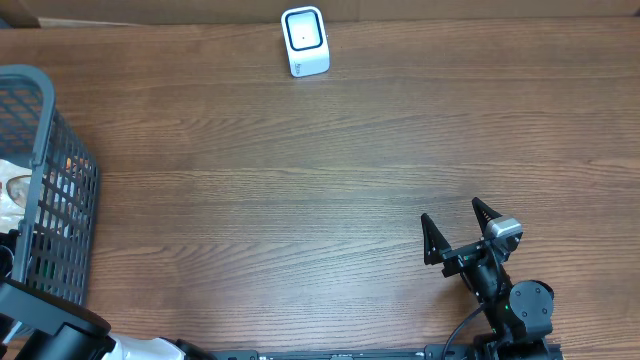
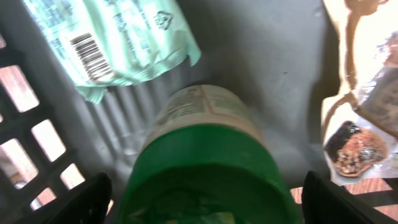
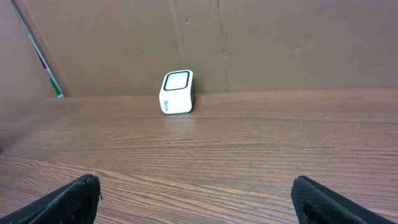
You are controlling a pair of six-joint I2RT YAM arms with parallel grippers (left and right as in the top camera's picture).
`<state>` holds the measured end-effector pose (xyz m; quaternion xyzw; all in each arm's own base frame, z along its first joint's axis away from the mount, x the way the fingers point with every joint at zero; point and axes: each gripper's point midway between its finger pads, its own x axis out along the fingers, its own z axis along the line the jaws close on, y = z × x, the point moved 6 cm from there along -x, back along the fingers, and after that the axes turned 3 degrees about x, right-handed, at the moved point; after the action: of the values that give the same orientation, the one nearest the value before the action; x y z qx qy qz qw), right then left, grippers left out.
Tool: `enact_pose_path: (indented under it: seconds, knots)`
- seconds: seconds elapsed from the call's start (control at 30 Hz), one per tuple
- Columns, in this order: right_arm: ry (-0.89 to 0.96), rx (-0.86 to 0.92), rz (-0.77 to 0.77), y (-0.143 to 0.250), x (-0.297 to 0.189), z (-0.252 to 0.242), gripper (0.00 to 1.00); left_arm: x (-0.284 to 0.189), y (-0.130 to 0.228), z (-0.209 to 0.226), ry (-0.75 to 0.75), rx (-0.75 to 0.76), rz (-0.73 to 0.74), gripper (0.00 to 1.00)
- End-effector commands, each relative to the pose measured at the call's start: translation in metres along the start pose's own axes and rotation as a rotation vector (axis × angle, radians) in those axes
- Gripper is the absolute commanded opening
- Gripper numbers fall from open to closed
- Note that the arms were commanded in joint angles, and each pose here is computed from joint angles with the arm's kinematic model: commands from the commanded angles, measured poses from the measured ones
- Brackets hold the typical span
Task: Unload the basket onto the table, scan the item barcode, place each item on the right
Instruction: 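Grasp the green-lidded jar in the basket with the left gripper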
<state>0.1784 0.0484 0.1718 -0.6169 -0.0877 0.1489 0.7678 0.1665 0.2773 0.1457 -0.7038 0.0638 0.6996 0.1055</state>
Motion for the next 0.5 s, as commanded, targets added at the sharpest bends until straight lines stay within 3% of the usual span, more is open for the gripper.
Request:
enact_pose_path:
  seconds: [0.0,0.13,0.3,0.47]
  knots:
    - [-0.006,-0.008,-0.017,-0.0032,-0.0009,0.0012,1.00,0.0049,0.0021,-0.0028,0.033,0.035,0.021,0.80]
    - [-0.006,-0.008,-0.017,-0.0032,-0.0009,0.0012,1.00,0.0104,0.0049,-0.0020,0.031,0.035,0.028,0.71]
    - [-0.006,-0.008,-0.017,-0.0032,-0.0009,0.0012,1.00,0.0116,0.0043,-0.0020,0.032,0.034,0.024,0.41]
    - [-0.006,-0.008,-0.017,-0.0032,-0.0009,0.0012,1.00,0.0113,0.0043,-0.0021,0.032,0.034,0.023,0.25]
